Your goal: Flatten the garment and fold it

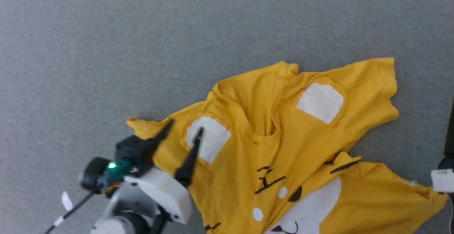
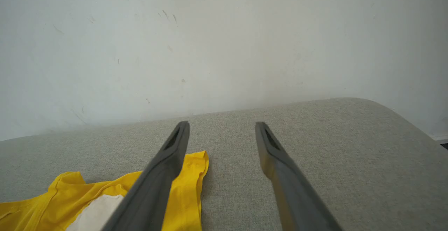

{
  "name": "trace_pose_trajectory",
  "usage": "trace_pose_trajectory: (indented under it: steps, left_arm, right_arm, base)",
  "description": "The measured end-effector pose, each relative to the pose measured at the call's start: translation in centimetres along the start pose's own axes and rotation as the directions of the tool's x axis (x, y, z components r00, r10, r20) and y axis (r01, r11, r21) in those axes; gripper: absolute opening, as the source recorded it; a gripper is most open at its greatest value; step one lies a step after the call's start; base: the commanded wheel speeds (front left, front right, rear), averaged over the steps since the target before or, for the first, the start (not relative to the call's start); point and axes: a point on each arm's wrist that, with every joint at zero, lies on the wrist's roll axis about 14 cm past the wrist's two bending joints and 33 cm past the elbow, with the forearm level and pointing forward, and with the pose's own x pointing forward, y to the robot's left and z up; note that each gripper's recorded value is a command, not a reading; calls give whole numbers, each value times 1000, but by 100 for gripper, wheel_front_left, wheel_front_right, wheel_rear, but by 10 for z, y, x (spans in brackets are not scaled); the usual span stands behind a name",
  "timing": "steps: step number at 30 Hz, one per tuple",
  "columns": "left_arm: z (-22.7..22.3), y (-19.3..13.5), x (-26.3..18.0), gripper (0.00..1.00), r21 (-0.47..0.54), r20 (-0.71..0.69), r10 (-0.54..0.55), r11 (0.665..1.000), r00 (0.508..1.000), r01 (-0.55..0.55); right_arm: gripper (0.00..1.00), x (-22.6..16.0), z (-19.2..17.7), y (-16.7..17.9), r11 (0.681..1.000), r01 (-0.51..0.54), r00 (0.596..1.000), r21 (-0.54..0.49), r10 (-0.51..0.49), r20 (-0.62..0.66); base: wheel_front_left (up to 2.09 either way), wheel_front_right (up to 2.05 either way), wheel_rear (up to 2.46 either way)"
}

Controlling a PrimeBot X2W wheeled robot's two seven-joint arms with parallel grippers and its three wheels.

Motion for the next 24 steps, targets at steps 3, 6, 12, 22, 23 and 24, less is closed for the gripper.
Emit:
trace_pose_trajectory:
  steps: [3, 6, 12, 22, 23, 24]
  left_arm:
    - [-4, 38, -1, 100, 91, -16, 134, 987, 991, -132]
    - [-7, 67, -4, 100, 150, -28, 241, 960, 970, -234]
    - [-18, 41, 5, 100, 169, -57, 156, 975, 986, -145]
    - [-64, 34, 33, 33, 266, -270, 84, 964, 959, -10]
    - [-65, 33, 35, 0, 267, -280, 76, 964, 957, 1]
    - [-66, 32, 37, 0, 264, -287, 67, 964, 956, 12]
  right_arm:
    - [100, 0, -1, -2, 1000, 5, 1000, -3, -5, -4]
    - [100, 0, -4, -3, 1000, 8, 1000, -3, -8, -11]
    - [100, 0, -11, -6, 1000, 17, 999, -5, -17, -29]
    - [100, 1, -15, -7, 1000, 20, 999, -5, -20, -38]
    - [100, 0, -15, -8, 1000, 22, 999, -6, -22, -39]
    - [100, 0, -15, -9, 1000, 25, 999, -7, -25, -40]
  base:
    - [0, 0, 0]
    - [0, 0, 0]
    - [0, 0, 0]
    - [0, 0, 0]
    - [0, 0, 0]
    - [0, 0, 0]
